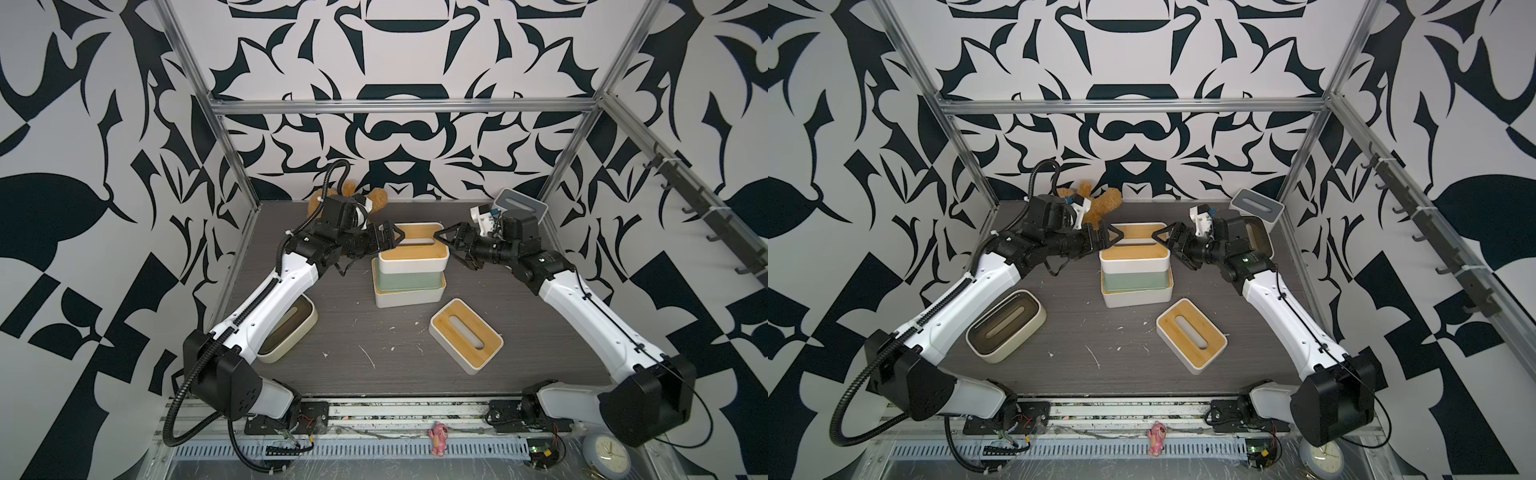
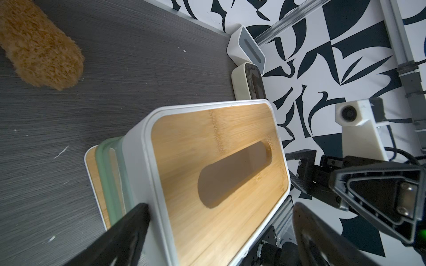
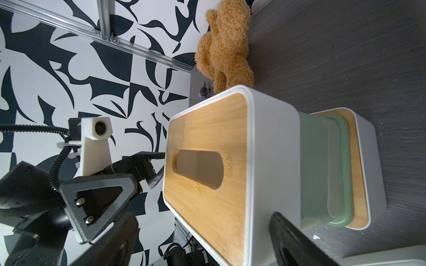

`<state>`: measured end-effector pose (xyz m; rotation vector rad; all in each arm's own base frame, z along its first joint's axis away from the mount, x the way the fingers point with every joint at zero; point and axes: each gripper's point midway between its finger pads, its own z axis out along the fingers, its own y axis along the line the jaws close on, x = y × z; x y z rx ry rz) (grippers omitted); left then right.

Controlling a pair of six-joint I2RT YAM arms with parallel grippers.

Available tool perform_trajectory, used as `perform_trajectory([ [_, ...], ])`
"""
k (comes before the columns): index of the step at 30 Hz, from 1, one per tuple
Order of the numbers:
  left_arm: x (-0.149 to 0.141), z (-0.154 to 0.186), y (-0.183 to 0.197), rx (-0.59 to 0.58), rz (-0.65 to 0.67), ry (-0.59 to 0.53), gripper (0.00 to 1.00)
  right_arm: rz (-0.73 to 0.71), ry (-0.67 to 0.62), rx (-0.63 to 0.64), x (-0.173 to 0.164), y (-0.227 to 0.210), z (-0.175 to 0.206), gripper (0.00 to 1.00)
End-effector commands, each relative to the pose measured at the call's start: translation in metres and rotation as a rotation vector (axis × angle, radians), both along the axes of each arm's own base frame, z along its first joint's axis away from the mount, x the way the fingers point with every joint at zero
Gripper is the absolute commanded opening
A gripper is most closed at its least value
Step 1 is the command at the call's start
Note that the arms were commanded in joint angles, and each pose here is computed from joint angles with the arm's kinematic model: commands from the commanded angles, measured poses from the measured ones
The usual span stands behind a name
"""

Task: Stack the tissue boxes
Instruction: Place the tissue box at the tissue box.

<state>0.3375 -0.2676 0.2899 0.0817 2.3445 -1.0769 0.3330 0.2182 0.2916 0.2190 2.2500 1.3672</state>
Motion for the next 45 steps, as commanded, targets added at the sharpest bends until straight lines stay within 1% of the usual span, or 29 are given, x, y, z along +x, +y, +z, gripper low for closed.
perform_trajectory([
  [1, 0.001, 0.013, -0.001, -0.020, -0.013, -0.020, 1.00, 0.042, -0.091, 0.039, 0.000, 0.011, 0.028, 0.93],
  [6, 0.002, 0.017, -0.003, -0.030, -0.019, -0.030, 0.99, 0.042, -0.099, 0.039, 0.001, 0.012, 0.030, 0.93],
  [21, -0.001, 0.014, -0.004, -0.043, -0.022, -0.018, 0.99, 0.040, -0.099, 0.016, 0.008, 0.013, 0.027, 0.93],
  [30, -0.002, 0.024, -0.007, -0.077, -0.032, -0.030, 0.99, 0.044, -0.119, 0.021, 0.011, 0.014, 0.035, 0.93],
  [35, -0.002, 0.023, -0.008, -0.081, -0.033, -0.021, 0.99, 0.052, -0.120, 0.025, 0.015, 0.017, 0.036, 0.93],
  [45, 0.001, 0.025, -0.009, -0.086, -0.030, -0.023, 0.99, 0.037, -0.090, 0.012, 0.018, 0.015, 0.022, 0.93],
])
